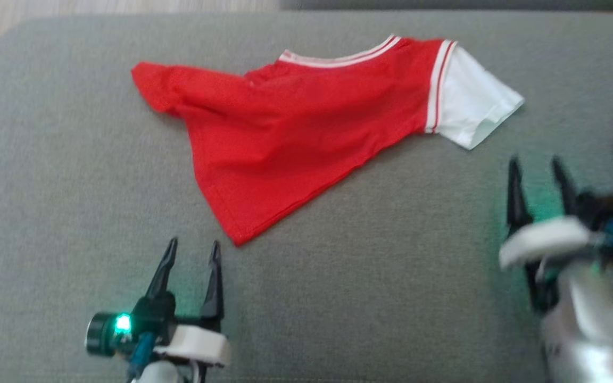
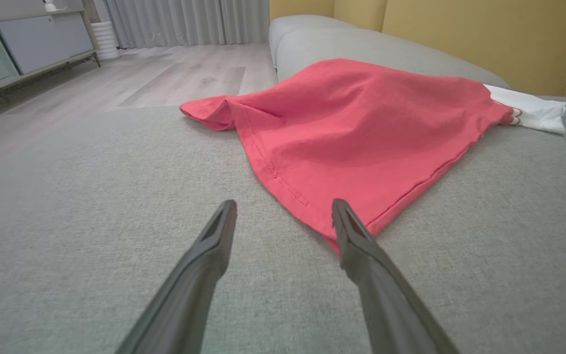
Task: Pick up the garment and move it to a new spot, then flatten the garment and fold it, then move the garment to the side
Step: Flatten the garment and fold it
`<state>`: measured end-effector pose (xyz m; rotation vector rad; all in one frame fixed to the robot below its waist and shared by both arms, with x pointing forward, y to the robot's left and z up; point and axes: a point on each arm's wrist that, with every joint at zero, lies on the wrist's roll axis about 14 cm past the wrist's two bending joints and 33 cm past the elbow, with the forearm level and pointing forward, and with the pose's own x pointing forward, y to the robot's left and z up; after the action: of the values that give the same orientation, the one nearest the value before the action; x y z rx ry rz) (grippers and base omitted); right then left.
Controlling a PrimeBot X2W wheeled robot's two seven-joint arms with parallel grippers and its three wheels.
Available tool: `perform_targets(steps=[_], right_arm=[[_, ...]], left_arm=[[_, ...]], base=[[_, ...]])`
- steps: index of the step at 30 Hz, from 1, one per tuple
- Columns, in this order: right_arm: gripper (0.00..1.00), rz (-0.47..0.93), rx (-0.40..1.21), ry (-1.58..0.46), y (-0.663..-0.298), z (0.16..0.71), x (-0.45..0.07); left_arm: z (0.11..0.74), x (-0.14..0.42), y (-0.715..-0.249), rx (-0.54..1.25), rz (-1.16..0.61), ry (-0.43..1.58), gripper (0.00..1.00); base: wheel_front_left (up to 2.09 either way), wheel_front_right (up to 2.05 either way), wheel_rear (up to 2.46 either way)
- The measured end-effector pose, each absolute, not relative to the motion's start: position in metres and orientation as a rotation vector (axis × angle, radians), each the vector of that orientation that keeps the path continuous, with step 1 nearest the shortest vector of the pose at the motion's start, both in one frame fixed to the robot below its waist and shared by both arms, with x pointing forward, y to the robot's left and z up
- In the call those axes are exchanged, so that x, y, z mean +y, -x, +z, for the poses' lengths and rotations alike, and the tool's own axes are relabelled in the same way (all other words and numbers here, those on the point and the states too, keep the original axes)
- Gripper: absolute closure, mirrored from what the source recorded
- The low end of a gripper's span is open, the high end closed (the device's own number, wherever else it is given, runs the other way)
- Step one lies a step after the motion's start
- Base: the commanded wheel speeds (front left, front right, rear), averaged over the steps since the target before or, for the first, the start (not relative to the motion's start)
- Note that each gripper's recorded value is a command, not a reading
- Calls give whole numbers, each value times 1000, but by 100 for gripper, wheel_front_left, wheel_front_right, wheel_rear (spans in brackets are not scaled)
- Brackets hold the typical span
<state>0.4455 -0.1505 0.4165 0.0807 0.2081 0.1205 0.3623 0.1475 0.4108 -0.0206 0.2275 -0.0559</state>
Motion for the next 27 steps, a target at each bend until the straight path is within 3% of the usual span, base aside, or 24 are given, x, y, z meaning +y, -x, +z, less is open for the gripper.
perform_targets(steps=[8, 23, 24, 25, 26, 27], right_arm=[[0, 125, 172, 18, -533, 428, -155], [0, 102, 375, 95, -585, 356, -163], [15, 98, 379, 95, -585, 354, -165], [80, 95, 382, 94, -584, 354, -166], [100, 93, 382, 93, -583, 355, -166], [100, 89, 384, 89, -581, 356, -167]], left_arm=[[399, 142, -383, 256, -76, 40, 0], [366, 163, -384, 356, -18, 36, 0], [365, 163, -384, 359, -17, 35, 0], [366, 163, -384, 358, -18, 35, 0], [367, 162, -385, 354, -19, 36, 0], [369, 162, -385, 348, -18, 35, 0]], base=[[0, 0, 0], [0, 0, 0], [0, 0, 0], [0, 0, 0], [0, 0, 0], [0, 0, 0]])
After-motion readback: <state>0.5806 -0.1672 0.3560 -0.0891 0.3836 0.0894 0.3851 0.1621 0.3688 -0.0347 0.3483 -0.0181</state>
